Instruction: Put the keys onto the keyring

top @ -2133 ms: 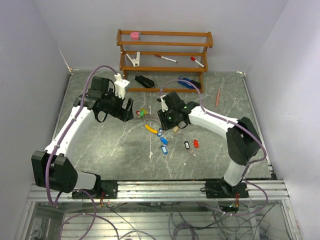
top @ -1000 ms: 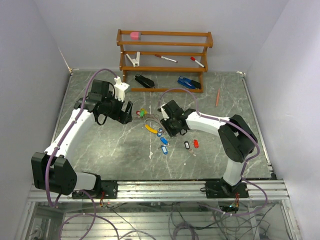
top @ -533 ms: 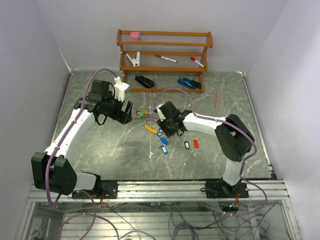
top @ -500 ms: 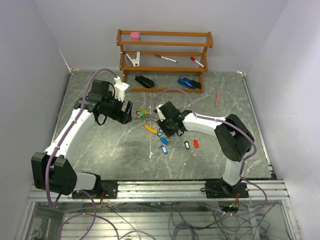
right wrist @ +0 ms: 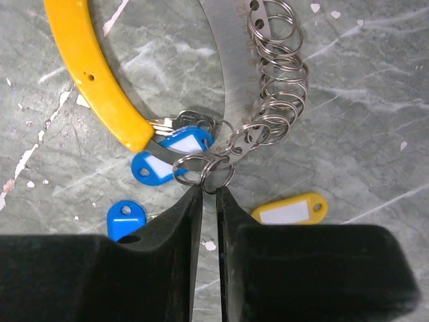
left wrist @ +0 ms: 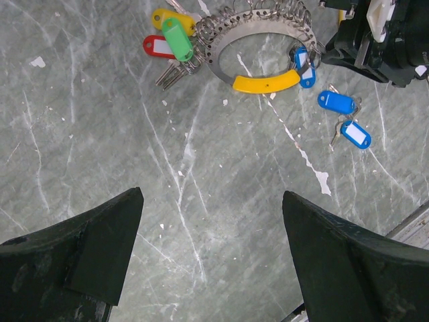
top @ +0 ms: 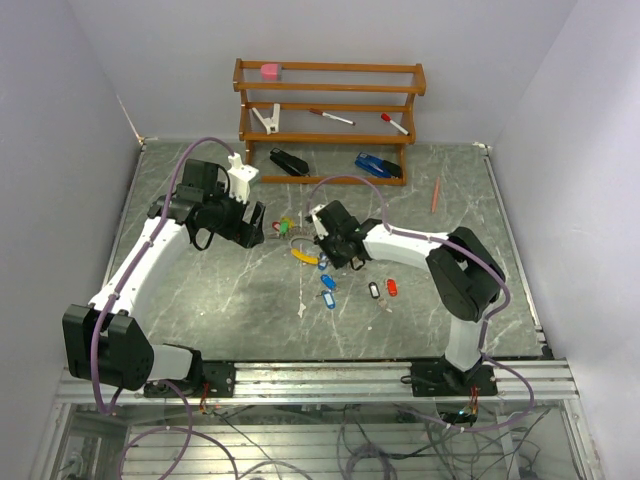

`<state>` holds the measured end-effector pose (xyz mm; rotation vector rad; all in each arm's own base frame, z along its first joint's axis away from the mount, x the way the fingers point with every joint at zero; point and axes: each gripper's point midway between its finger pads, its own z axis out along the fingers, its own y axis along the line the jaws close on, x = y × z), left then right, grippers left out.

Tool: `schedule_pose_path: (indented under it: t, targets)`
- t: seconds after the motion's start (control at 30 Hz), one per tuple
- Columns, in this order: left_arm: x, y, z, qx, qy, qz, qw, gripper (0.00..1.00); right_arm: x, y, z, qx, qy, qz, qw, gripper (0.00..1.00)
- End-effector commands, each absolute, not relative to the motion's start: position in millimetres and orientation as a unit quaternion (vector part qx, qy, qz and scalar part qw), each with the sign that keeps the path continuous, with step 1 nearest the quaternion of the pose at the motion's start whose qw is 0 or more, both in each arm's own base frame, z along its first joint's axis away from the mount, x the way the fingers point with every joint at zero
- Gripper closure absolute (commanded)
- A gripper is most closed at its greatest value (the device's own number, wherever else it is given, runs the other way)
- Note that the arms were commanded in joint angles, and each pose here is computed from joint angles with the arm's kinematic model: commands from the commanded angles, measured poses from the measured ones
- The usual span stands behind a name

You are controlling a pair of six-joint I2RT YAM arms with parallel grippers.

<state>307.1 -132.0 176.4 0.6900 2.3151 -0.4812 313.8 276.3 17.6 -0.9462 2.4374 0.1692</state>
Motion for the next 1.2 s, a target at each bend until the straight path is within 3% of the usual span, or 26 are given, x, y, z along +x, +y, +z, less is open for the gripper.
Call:
schedule_pose_path:
  t: [0.0, 0.2, 0.53, 1.17]
  targets:
    - [311.5, -129.2, 186.7, 0.267, 0.878, -0.176, 0.356, 0.04, 322.1, 286.9, 18.9, -0.349, 0.895, 0.067, 0.269, 0.87]
    - [312.0, -129.0, 187.5, 0.267, 0.878, -0.175, 0.356, 0.04, 330.9, 285.5, 23.0, -0.343, 0.894, 0.054, 0.284, 0.89]
    - [311.3, -127.9, 187.6, 0.268, 0.878, -0.173, 0.356, 0.04, 347.9, 283.2, 31.2, -0.34, 0.887, 0.024, 0.31, 0.8]
    - [310.6, -127.2, 186.4, 0.266, 0.879, -0.173, 0.355, 0.04, 360.5, 271.6, 22.3, -0.328, 0.893, 0.009, 0.309, 0.8]
